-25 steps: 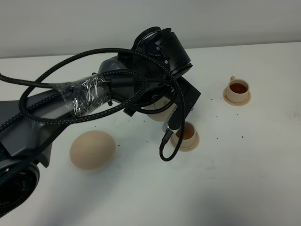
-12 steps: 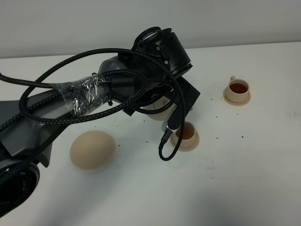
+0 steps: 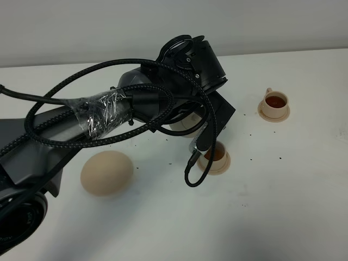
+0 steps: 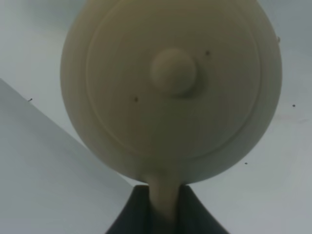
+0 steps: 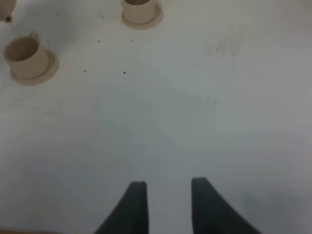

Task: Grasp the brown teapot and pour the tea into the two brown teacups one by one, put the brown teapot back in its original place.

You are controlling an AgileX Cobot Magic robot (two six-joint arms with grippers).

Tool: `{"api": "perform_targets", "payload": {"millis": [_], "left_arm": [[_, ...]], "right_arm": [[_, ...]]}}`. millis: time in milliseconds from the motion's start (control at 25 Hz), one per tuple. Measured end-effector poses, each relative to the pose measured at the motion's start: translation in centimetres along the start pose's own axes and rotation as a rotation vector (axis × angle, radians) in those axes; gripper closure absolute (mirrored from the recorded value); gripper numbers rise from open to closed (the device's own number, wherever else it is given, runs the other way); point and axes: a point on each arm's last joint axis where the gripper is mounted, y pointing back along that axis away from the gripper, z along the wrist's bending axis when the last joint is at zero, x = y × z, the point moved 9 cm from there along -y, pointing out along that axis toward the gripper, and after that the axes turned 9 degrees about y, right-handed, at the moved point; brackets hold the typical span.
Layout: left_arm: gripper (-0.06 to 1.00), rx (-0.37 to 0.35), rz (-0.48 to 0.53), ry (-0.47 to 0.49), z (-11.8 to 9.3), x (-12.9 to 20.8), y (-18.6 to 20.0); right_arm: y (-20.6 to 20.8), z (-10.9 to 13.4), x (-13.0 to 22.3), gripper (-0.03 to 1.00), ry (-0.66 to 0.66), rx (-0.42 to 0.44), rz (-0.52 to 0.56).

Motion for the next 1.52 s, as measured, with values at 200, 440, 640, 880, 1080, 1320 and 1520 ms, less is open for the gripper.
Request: {"api": "perform_targets", "payload": {"millis": [200,440,640,880,1080,1320,1520], "left_arm": [[0.82,-0.015,0.007,-0.014,0.2,-0.1,0.2],[0.82,-0.032,0.02,-0.047,0.5,-0.2,0.4],[0.82,-0.047,0.035,-0.06,0.7,0.0,0.5],[0.82,-0.051,0.041,-0.073,0.8,0.0,0.5],[0.82,-0.056,0.04,-0.097,0.8,-0.3,0.7],[0.82,-0.069,0.053,-0.113,1.0,-0.3,0.9],[0.82,-0.072,0.056,-0.118,1.1,-0.4,1.0]], "right_arm": [[0.0,0.0,0.0,0.73,0.0,0.0,0.0],[0.0,0.0,0.0,0.73,0.0,0.0,0.0],[0.0,0.0,0.0,0.73,0.0,0.0,0.0],[0.0,0.0,0.0,0.73,0.0,-0.001,0.0],[0.0,0.0,0.0,0.73,0.0,-0.001,0.0],[0.0,0.0,0.0,0.73,0.0,-0.001,0.0],[0.0,0.0,0.0,0.73,0.0,-0.001,0.0]]}}
